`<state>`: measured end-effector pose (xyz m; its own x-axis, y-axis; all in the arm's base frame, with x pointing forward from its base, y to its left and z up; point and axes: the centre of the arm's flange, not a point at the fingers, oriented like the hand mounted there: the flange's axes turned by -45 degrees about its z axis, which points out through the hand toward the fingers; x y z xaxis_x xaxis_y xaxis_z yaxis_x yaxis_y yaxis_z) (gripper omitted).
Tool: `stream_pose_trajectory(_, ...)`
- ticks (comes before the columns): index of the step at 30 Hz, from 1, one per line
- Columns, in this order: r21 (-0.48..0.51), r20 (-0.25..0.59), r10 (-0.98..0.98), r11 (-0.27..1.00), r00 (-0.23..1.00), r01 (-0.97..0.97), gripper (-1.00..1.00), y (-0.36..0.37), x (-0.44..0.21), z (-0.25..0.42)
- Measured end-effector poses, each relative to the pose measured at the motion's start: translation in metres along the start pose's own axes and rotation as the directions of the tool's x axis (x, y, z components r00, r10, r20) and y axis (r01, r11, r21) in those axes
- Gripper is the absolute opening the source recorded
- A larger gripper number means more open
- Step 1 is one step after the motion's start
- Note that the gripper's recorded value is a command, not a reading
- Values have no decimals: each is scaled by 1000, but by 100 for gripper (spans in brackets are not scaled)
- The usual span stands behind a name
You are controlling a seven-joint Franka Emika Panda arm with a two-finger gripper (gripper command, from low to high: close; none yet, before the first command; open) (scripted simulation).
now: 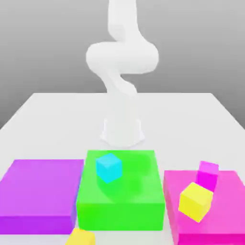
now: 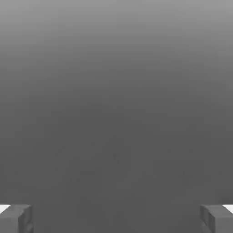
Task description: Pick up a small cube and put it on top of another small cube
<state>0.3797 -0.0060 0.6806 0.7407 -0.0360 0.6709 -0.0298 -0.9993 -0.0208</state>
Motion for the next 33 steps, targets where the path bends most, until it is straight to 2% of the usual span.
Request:
stream_pose_trajectory(7, -27, 180, 64, 998, 982, -60, 0, 20, -8, 128)
stream_pose_trajectory(14, -71, 346, 135, 991, 929, -117, 0, 44, -47, 248)
stream_pose_trajectory(27, -187, 609, 267, 963, 747, -192, 0, 90, -195, 431)
stream_pose_trajectory(32, -205, 638, 284, 959, 716, -197, 0, 97, -250, 485)
stream_pose_trajectory(33, -206, 638, 284, 958, 715, -198, -100, 97, -259, 494)
